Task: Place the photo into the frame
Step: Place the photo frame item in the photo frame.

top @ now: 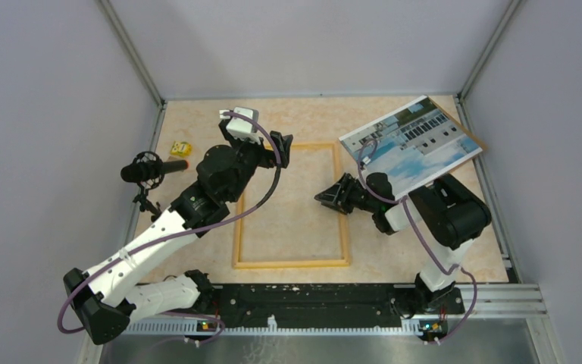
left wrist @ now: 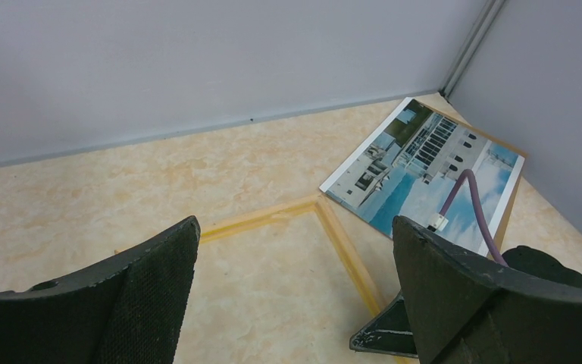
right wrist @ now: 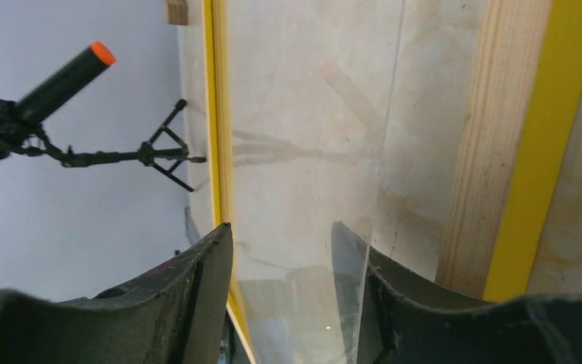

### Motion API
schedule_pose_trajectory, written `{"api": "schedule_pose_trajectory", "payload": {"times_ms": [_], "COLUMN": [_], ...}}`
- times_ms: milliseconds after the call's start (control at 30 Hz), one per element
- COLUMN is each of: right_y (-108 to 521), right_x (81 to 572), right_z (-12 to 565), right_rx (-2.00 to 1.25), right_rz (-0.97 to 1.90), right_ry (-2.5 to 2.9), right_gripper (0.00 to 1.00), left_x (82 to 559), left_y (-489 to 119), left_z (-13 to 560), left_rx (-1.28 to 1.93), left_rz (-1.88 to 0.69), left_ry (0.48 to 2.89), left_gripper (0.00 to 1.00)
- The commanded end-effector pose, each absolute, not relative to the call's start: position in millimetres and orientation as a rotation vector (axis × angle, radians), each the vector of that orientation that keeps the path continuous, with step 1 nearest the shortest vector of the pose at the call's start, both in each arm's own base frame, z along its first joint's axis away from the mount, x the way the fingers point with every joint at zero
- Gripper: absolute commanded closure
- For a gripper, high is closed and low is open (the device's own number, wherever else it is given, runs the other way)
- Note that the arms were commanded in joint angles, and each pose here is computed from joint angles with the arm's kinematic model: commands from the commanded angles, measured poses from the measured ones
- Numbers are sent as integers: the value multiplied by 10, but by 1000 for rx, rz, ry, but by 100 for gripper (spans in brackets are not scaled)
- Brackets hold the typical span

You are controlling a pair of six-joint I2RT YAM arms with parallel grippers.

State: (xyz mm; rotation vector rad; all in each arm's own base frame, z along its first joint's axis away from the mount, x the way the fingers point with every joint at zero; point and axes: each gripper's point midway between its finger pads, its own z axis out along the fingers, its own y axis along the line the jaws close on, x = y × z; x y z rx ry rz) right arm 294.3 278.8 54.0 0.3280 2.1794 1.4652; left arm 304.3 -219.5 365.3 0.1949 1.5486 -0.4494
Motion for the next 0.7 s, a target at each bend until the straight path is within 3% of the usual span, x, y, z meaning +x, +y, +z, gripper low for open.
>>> {"api": "schedule_pose_trajectory", "payload": {"times_ms": [0, 433, 667], "right_y": [2756, 2464, 2064], "right_x": [2950, 2909, 2818], "right_z": [486, 588, 770], "right_rx": [232, 156, 120], "right_rz": [1265, 885, 613], "right_ry": [2259, 2401, 2449], "right_gripper": [43, 24, 20], "left_x": [2997, 2937, 2946], "left_y": [-2189, -2168, -2175], "left_z": [3913, 3984, 3964], "left_rx": [170, 164, 162], "left_rz": [-499, -525, -527], "left_ry": [1488, 1472, 1476], "left_gripper": [1, 1, 1]}}
